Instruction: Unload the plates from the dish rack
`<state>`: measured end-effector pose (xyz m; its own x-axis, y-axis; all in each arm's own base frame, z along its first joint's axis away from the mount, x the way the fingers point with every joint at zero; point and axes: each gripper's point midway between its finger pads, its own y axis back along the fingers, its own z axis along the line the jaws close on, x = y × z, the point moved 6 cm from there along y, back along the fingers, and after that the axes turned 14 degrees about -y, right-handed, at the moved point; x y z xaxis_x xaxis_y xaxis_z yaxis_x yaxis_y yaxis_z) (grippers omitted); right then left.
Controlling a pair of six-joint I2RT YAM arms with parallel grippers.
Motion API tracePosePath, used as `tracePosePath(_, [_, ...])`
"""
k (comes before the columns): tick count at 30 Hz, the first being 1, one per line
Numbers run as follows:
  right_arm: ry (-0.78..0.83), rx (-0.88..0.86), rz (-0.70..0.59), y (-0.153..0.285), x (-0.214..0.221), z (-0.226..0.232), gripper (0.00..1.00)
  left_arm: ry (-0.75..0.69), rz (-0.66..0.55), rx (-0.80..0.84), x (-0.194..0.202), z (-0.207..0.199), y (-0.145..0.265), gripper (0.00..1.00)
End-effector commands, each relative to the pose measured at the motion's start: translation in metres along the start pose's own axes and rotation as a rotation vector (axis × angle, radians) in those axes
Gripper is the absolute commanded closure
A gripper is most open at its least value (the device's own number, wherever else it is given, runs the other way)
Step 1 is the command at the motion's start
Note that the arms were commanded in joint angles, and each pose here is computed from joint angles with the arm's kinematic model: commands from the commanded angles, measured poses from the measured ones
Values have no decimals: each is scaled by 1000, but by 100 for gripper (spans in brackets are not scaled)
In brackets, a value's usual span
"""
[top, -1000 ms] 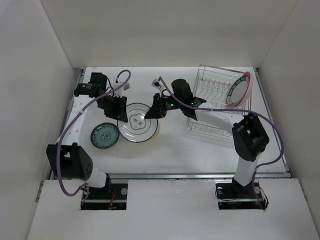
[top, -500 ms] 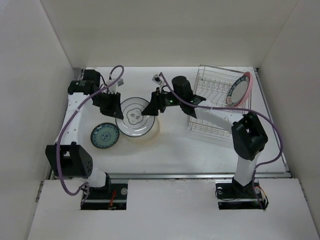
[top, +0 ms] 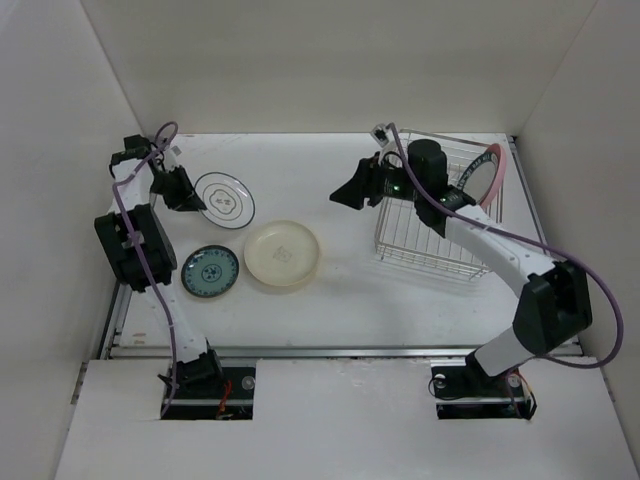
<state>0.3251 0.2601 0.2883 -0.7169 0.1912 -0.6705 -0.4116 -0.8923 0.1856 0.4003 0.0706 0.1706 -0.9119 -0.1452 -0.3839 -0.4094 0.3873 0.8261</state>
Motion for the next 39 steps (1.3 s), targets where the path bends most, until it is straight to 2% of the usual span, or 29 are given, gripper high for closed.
tracePosePath(1, [50,27,-26,17,-1,11,35,70,-91,-12,-29,0,-3,100])
tracePosePath(4, [59,70,-63,26,-4,9,35,104,-68,-66,-33,17,-21,100])
tracePosePath(6, [50,115,-80,34,-4,11,30,122,-34,-103,-27,25,-29,100])
tracePosePath(8, [41,253,-178,47,-23,2,28,145,-5,-131,-22,36,-35,100])
tracePosePath(9, [1,339,-178,52,-20,-6,24,151,8,-129,-19,35,-34,100])
tracePosePath(10, [-20,497,-269,65,-34,-23,23,161,30,-142,-15,39,-39,100])
tracePosePath(11, [-19,573,-329,76,-49,-23,23,174,60,-155,-10,41,-42,98])
tracePosePath(13, [-80,785,-373,96,-53,-45,21,169,71,-163,-8,42,-41,91])
tracePosePath(14, [-83,931,-457,116,-67,-60,21,180,94,-160,-4,43,-44,87])
tracePosePath(15, [-86,986,-494,124,-80,-62,21,184,102,-159,-2,43,-44,77])
tracePosePath(17, [-101,1114,-541,145,-91,-75,21,189,114,-158,1,43,-46,65])
tracePosePath(19, [-103,1179,-582,155,-103,-81,25,198,133,-156,7,44,-49,53])
tracePosePath(23, [-90,1351,-682,179,-114,-90,29,209,159,-163,15,45,-51,41])
tracePosePath(25, [-83,1437,-724,192,-116,-94,30,208,181,-160,20,42,-47,39])
tracePosePath(26, [-76,1478,-742,200,-118,-96,33,199,182,-159,20,43,-47,36])
tracePosePath(28, [-75,1497,-734,203,-118,-102,38,199,179,-150,21,38,-41,36])
tracePosePath(29, [-69,1500,-727,202,-120,-103,41,195,171,-151,20,37,-38,36])
tracePosePath(30, [-75,1516,-725,207,-119,-106,49,188,180,-149,21,36,-37,36])
tracePosePath(31, [-81,1525,-732,211,-120,-108,51,185,173,-150,21,34,-33,35])
tracePosePath(34, [-97,1587,-739,220,-115,-120,49,178,155,-142,20,26,-22,35])
tracePosePath(37, [-129,1644,-777,240,-116,-130,32,165,141,-124,22,17,-11,35])
tracePosePath(39, [-139,1690,-798,251,-119,-137,31,143,120,-127,21,13,-2,35])
